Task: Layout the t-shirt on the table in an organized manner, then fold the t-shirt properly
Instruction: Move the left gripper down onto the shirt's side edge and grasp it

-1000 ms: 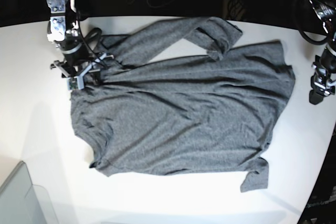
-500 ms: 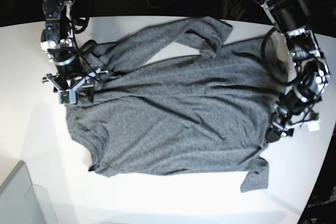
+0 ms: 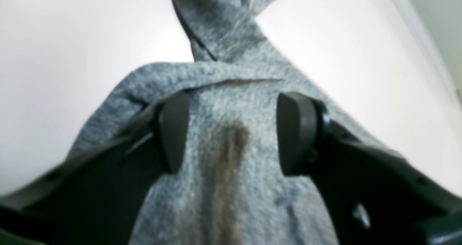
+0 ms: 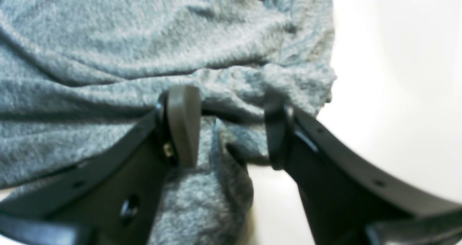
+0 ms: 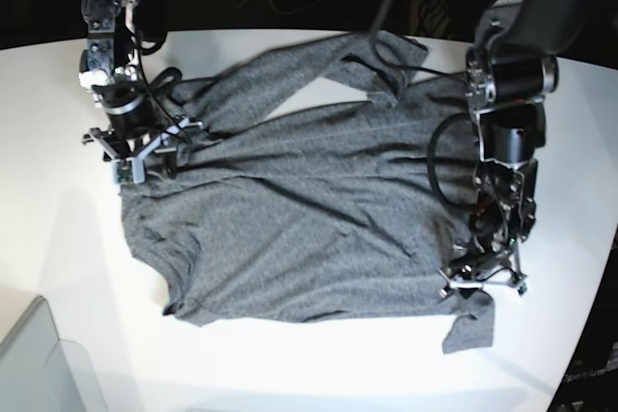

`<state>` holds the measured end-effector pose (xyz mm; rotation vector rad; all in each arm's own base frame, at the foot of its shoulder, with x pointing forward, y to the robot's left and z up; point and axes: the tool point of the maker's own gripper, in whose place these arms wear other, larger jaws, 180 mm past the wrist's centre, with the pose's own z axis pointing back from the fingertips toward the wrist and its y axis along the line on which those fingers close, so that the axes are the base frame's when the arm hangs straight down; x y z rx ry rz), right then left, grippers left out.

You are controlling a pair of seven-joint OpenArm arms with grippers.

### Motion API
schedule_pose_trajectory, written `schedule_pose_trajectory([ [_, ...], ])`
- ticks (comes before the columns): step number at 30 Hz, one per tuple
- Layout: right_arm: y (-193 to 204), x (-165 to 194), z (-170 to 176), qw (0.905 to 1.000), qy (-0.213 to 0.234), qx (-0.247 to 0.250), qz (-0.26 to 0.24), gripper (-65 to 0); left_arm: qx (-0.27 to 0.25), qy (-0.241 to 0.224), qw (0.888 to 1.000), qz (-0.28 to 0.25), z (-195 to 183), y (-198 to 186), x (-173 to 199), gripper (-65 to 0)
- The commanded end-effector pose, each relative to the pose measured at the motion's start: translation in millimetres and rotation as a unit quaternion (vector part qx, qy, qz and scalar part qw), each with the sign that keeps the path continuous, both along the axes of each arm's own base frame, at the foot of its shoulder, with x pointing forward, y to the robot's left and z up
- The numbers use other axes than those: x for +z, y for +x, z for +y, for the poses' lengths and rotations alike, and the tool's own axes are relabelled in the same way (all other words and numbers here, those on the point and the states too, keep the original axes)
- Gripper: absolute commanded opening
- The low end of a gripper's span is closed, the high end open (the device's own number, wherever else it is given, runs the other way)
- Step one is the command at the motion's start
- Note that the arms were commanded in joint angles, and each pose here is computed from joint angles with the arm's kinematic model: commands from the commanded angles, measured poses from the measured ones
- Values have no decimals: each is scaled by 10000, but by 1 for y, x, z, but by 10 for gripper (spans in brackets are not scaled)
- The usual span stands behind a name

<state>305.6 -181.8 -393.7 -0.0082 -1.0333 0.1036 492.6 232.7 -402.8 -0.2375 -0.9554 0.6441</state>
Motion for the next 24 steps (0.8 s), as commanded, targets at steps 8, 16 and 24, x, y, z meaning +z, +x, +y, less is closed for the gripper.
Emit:
schedule_pose_trajectory([
  [8, 7, 12, -3, 9997, -26, -9, -231, -359, 56, 883, 9951, -442, 31, 20, 33, -275],
  [16, 5, 0, -10, 9999, -74, -29, -66, -359, -195, 2074, 9719, -1091, 27, 36, 67, -276],
  [24, 6, 0, -12, 9999, -106, -19, -66, -359, -39, 1832, 9813, -591, 62, -7, 64, -280],
])
